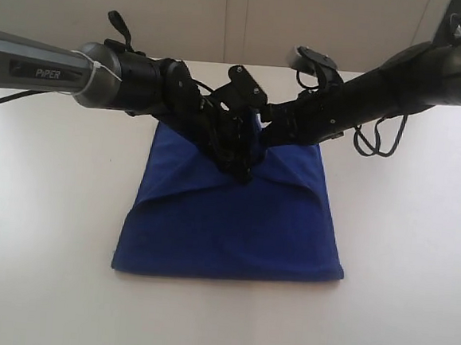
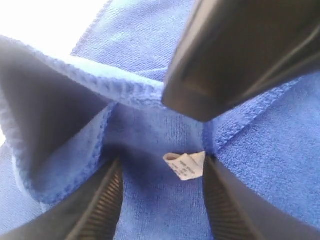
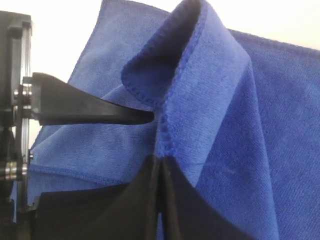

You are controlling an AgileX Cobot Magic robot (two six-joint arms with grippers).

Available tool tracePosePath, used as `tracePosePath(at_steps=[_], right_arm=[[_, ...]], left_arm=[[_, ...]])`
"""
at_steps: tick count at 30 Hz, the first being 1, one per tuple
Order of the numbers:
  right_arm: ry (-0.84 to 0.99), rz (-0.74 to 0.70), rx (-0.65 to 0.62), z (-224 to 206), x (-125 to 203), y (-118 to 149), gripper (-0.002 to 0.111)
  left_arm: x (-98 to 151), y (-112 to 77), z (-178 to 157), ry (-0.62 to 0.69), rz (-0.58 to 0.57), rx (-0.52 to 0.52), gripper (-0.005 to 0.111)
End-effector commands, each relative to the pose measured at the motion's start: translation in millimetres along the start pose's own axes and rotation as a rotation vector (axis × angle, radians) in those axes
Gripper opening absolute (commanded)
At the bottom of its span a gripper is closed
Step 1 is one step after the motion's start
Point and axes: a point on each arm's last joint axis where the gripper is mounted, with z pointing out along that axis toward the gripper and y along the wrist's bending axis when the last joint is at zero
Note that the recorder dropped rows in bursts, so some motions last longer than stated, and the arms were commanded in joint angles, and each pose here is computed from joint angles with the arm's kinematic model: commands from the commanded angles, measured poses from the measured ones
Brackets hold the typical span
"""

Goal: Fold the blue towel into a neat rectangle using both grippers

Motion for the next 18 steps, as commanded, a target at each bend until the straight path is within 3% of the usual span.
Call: tracePosePath(at_steps=[1, 12, 18], right_arm=[[-0.018, -0.009, -0.010, -4, -4, 3, 0.000], [-0.042, -0.033, 0.034, -26, -11, 1, 0.000], [0.026, -0.098, -0.080, -29, -8, 25, 0.000]], left_arm=[[-1, -7.5, 1, 0.014, 0.011, 0.037, 0.055], [8, 9.7, -10, 0.062, 0.009, 0.048, 0.055], [10, 24.2, -30, 0.088, -0.005, 0.065, 0.055]])
